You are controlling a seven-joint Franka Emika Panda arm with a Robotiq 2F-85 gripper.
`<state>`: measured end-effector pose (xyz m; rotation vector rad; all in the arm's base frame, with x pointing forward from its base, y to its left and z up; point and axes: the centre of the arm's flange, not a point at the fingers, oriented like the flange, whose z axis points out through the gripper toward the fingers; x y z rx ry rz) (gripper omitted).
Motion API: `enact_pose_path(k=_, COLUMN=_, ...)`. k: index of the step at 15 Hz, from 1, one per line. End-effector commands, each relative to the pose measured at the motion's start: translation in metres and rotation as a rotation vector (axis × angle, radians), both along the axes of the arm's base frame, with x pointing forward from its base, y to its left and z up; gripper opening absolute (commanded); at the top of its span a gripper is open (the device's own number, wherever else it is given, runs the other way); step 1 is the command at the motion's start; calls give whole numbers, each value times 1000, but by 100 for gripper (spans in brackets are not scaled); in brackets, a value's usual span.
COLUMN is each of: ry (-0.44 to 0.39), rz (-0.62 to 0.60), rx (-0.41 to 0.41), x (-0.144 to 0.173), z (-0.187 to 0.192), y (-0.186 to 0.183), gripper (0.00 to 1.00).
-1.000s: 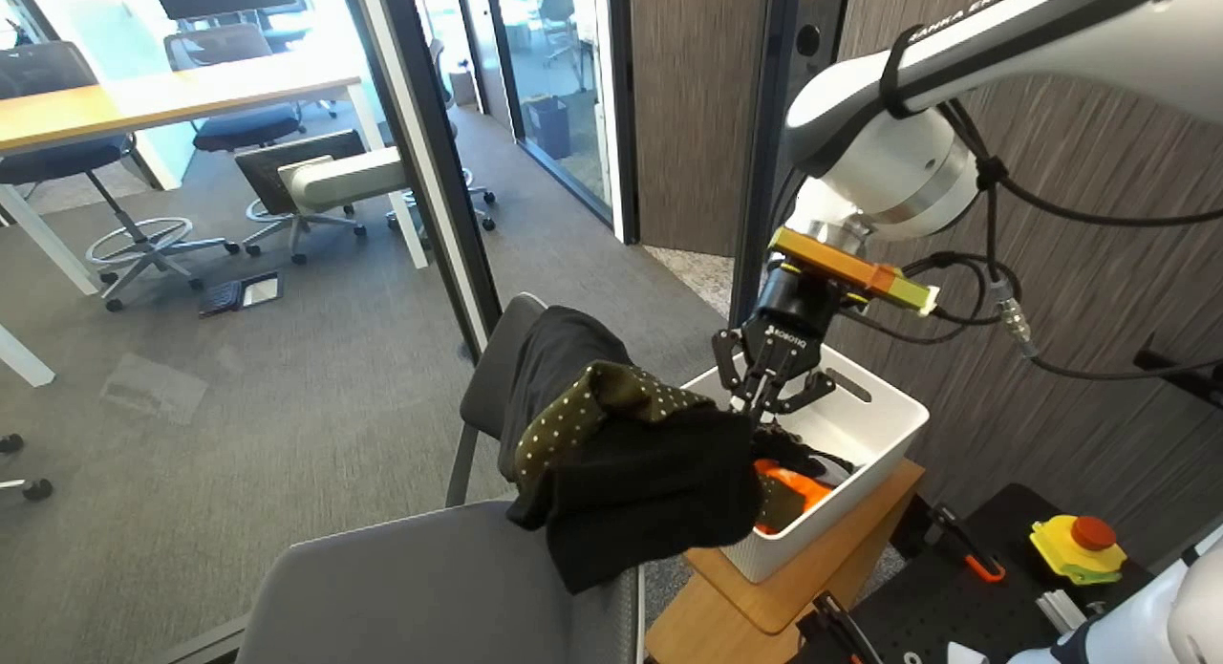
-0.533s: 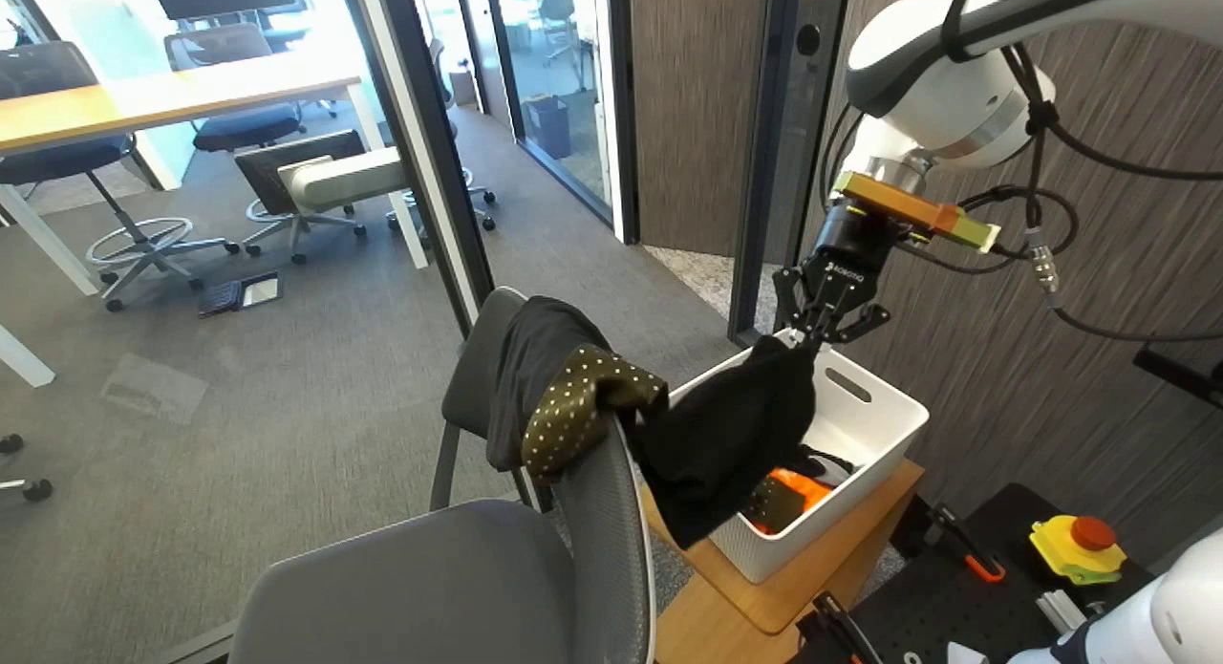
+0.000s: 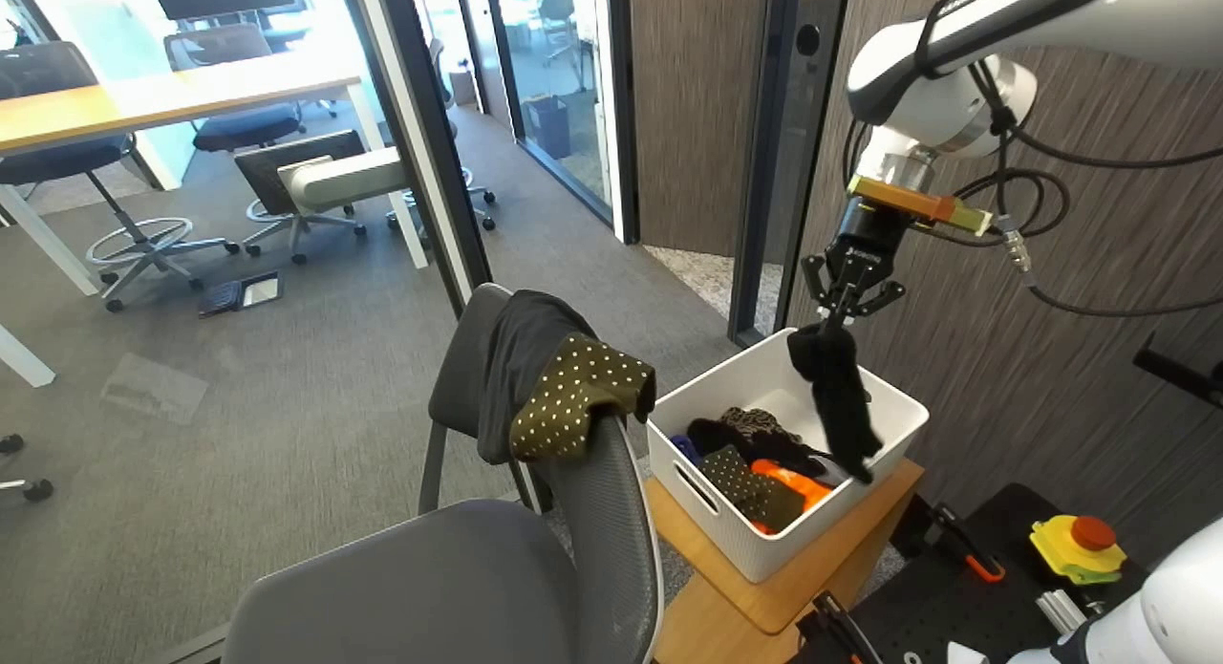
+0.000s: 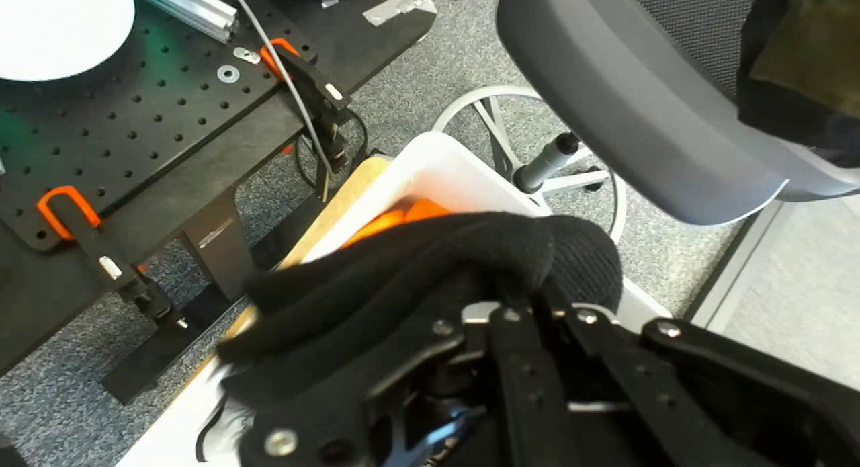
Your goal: Pick up the black cloth from the headrest of the chair and put it in the box
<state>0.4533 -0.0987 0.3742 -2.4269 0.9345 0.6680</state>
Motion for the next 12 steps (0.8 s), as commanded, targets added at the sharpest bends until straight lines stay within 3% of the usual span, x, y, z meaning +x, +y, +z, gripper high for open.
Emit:
enact_pose_path(k=1, ry=63, rz=31, rx=14, x=43, z=-62, y=-14, gripper=2)
enact_pose_path(k=6, ry=180, rz=37, rx=29, x=57, z=-143, y=-15, gripper=2)
enact_pose_path(k=12, ry=221, rz=28, rx=-2, x=69, z=-175, y=-21, gripper=2)
